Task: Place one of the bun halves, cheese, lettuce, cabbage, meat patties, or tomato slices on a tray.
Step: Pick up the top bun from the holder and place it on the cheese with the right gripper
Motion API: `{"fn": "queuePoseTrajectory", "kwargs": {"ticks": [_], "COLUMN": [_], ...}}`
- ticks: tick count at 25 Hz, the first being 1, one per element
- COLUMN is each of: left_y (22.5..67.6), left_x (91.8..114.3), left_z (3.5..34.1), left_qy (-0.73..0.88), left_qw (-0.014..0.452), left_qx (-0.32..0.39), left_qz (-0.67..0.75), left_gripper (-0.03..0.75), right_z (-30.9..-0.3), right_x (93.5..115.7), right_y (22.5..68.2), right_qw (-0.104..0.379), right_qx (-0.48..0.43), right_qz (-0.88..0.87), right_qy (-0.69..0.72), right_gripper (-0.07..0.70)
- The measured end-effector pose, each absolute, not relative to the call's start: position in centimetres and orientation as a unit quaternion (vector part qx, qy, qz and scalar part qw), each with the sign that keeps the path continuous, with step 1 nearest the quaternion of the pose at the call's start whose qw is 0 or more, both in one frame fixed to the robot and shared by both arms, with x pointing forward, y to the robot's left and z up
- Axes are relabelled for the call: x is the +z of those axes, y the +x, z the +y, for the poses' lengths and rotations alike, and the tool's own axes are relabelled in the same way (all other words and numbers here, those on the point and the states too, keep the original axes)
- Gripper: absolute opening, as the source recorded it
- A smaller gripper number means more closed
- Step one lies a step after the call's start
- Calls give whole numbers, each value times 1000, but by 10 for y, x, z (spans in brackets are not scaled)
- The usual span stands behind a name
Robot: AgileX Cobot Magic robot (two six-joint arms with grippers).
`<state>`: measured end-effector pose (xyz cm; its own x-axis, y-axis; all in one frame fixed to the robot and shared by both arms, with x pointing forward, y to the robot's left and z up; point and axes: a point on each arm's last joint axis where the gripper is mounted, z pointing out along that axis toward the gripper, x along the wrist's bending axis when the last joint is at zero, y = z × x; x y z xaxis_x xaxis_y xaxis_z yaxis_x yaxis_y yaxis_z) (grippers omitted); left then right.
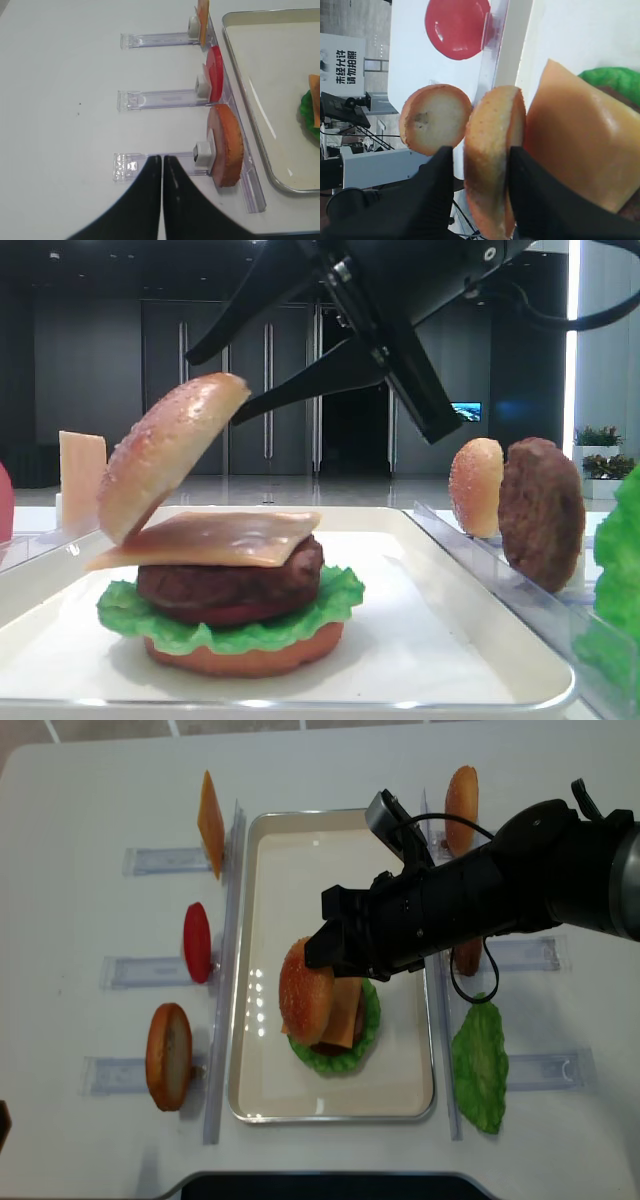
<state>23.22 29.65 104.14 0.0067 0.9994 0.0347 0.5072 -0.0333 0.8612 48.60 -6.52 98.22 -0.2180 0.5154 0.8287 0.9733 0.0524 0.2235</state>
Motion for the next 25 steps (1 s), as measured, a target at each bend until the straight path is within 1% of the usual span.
{"fn": "queuePoseTrajectory", "kwargs": {"ticks": [5, 11, 14, 25], "left_y": [232, 232, 232, 232], "left_x": [1041, 1041, 1041, 1041], "left_z": [296, 296, 296, 296], "left_qy": [622, 622, 622, 622], "left_qw": [341, 341, 341, 341], "left_qx": [360, 360, 360, 360], "left_qz": [606, 606, 606, 606], "left_gripper": [0, 0, 0, 0], "right_z": [-66, -66, -67, -71], "right_x": [982, 981, 980, 974], "right_y": [487, 487, 488, 490], "right_qw": [278, 273, 265, 230], "right_qx": [-405, -403, -399, -384], "right_qz": [-667, -670, -673, -688], "right_qy": [-560, -560, -564, -571], "right_gripper": [299, 378, 403, 411]}}
